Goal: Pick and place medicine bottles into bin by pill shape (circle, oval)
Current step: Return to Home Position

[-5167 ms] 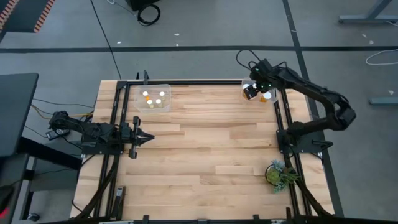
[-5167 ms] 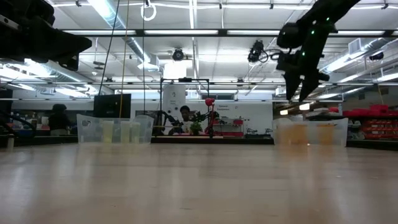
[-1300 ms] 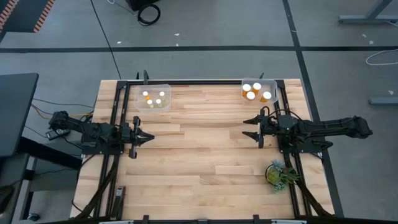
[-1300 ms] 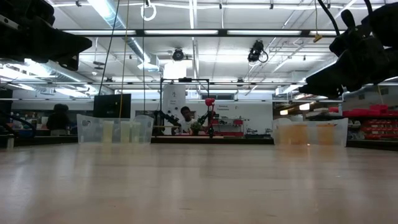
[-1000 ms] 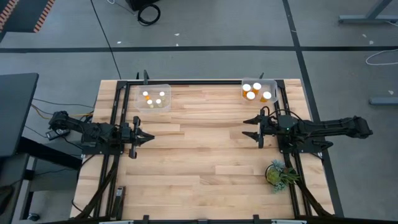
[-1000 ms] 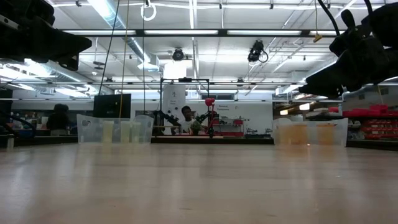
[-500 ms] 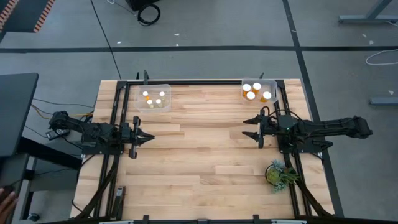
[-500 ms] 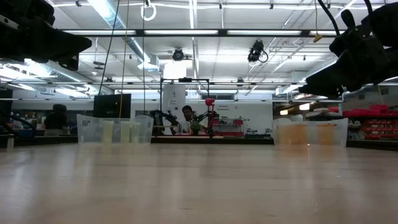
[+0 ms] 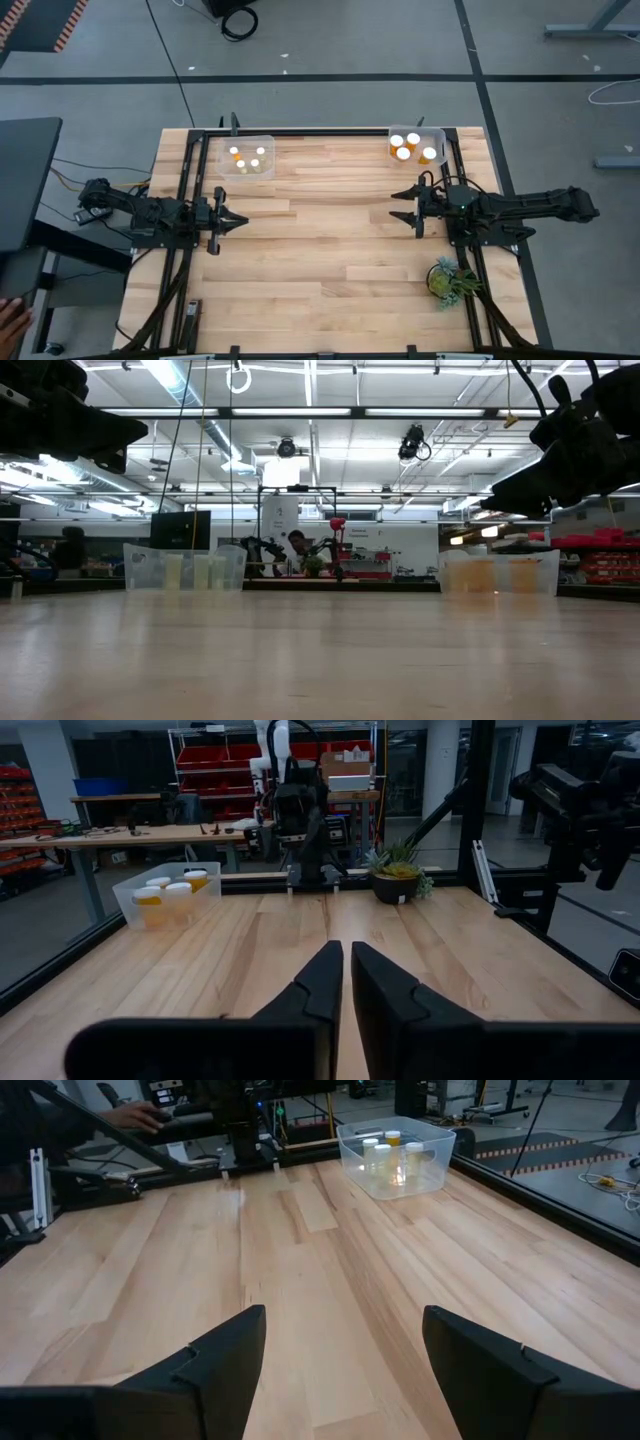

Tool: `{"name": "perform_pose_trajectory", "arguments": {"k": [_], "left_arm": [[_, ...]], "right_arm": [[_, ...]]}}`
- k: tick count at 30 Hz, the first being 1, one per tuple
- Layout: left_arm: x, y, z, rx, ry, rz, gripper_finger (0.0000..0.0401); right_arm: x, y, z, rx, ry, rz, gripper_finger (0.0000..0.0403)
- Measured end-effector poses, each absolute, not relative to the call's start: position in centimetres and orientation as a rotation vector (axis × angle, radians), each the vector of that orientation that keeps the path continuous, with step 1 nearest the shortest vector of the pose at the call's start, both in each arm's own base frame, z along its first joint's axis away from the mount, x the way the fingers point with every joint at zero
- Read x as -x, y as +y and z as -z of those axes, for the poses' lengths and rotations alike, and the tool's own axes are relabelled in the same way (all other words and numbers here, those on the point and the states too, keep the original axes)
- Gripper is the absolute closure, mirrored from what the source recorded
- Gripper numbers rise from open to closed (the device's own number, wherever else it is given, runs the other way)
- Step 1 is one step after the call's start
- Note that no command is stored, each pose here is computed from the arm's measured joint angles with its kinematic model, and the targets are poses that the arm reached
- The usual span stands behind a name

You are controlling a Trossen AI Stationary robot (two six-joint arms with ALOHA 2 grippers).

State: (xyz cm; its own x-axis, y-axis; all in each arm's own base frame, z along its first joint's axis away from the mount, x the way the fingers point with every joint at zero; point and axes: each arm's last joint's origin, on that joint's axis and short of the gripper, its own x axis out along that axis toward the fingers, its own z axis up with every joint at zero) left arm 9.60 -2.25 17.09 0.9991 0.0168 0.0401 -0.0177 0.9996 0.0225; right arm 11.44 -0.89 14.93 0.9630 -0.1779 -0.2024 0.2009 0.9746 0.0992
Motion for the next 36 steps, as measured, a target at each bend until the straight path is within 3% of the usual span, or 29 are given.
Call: {"name": "perform_pose_trajectory", "arguments": {"k": [36], "left_arm": [[-9.60, -2.25, -17.08, -0.023, -0.040, -0.017, 0.0370]], "right_arm": [[-11.44, -0.89, -14.93, -0.119, 0.194, 0.193, 0.0127]]}}
